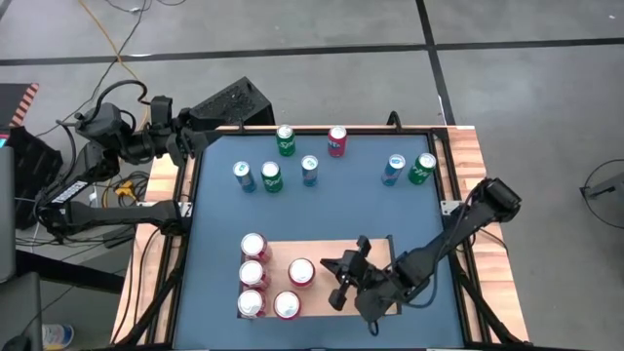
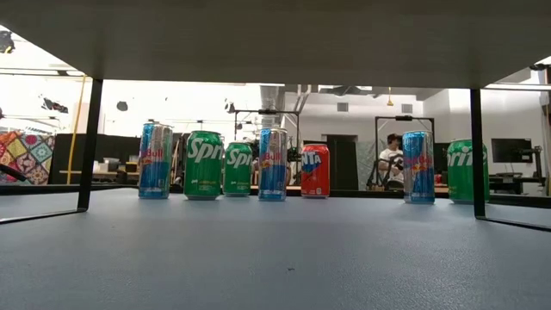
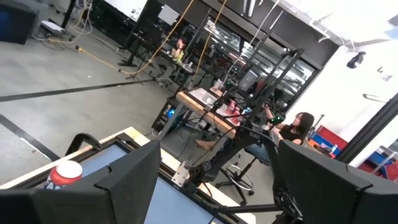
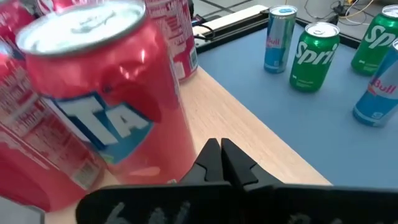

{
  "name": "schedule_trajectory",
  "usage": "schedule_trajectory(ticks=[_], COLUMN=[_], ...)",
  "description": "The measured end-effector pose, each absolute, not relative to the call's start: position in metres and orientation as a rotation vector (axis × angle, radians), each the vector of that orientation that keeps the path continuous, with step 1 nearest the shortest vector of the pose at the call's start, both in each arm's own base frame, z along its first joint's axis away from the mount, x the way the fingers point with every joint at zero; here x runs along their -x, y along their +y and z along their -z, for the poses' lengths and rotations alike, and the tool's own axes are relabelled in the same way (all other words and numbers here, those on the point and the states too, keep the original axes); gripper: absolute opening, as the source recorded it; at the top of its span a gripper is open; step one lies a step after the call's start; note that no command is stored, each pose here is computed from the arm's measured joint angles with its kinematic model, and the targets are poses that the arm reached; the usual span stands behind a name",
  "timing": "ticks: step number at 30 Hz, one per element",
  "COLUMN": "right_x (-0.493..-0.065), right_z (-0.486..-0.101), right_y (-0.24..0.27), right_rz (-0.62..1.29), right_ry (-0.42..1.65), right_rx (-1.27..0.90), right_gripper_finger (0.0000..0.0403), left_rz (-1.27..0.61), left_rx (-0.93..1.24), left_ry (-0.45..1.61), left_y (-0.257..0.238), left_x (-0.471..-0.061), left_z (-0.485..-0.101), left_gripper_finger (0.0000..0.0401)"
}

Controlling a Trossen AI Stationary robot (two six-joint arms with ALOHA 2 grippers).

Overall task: Place canned beverage on shelf
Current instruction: Put the bottom orange soda can on the shelf aligned with the other orange soda can

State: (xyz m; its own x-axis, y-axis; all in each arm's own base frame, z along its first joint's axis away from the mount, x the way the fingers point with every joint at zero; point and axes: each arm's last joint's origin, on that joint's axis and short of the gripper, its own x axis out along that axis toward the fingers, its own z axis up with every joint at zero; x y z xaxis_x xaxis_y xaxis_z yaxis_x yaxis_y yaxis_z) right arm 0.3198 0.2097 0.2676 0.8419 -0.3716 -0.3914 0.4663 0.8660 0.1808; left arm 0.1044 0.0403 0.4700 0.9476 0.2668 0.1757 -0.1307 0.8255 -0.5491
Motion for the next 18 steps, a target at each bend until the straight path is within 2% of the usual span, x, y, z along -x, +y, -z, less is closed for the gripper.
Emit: schedule_trajectory(ticks=[18], right_x=[-0.3136], right_z=[-0.2648], right_y=[0.2068], right_rz=[0.472], right_ry=[0.401], right_rx=[-0.208], right_gripper_finger=[0.0000], left_rz=[-0.250], left_rx=[0.541], left_ry=[-0.244], left_y=[0.0411], left_x=[-0.1041], left_z=[-0.4686], left_gripper_finger=[0.0309])
